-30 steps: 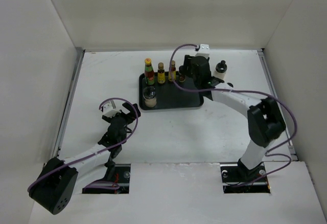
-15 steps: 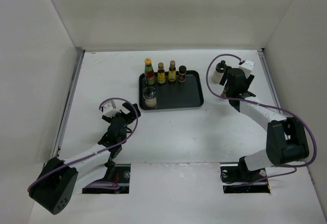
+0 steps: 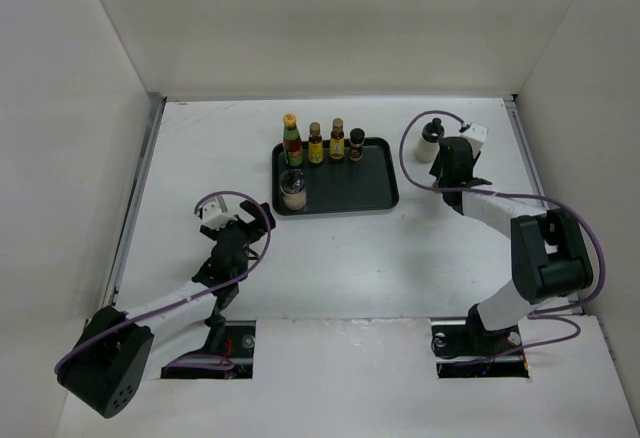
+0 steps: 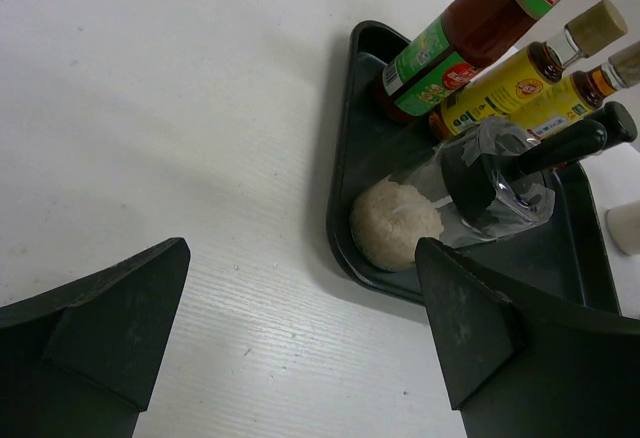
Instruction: Organize the condiment bottles
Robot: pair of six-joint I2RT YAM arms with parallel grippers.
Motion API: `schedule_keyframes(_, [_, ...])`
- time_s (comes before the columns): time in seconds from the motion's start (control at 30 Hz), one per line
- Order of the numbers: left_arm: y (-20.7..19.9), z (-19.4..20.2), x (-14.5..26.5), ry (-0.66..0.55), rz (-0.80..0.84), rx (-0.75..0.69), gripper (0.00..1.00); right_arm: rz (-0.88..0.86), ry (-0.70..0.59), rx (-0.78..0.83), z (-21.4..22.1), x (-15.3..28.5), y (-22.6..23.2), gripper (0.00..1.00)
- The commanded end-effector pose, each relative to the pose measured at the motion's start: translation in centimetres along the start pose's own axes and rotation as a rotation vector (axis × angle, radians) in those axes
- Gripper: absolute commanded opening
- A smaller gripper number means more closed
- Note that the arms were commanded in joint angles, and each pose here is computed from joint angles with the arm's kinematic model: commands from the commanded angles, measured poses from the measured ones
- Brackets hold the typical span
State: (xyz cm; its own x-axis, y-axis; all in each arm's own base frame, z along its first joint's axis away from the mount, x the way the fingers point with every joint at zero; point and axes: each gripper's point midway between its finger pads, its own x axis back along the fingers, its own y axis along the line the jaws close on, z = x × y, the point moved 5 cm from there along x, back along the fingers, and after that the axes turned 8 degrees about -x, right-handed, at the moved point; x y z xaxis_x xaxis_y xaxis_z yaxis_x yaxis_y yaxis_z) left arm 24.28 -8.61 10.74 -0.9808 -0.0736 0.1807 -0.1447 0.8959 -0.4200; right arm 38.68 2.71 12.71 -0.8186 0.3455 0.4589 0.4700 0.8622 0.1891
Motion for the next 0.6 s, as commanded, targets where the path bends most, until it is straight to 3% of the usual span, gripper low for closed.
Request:
schedule_keyframes(0.0, [-1.7, -1.8, -0.4, -0.052, 0.048, 0.053, 1.0, -0.04, -0.129, -0.072, -3.8, 0.5, 1.7, 0.42])
schedule_keyframes(0.23, [-1.8, -1.7, -0.5, -0.049, 0.046, 0.05, 1.0, -0.214, -0.179, -0.047, -6.1, 3.6, 8.2, 0.41])
schedule_keyframes(0.57, [-1.6, -2.0, -0.3, -0.061, 0.048, 0.058, 1.0, -0.391, -0.142, -0.004, -5.4, 1.5, 17.2, 0.42])
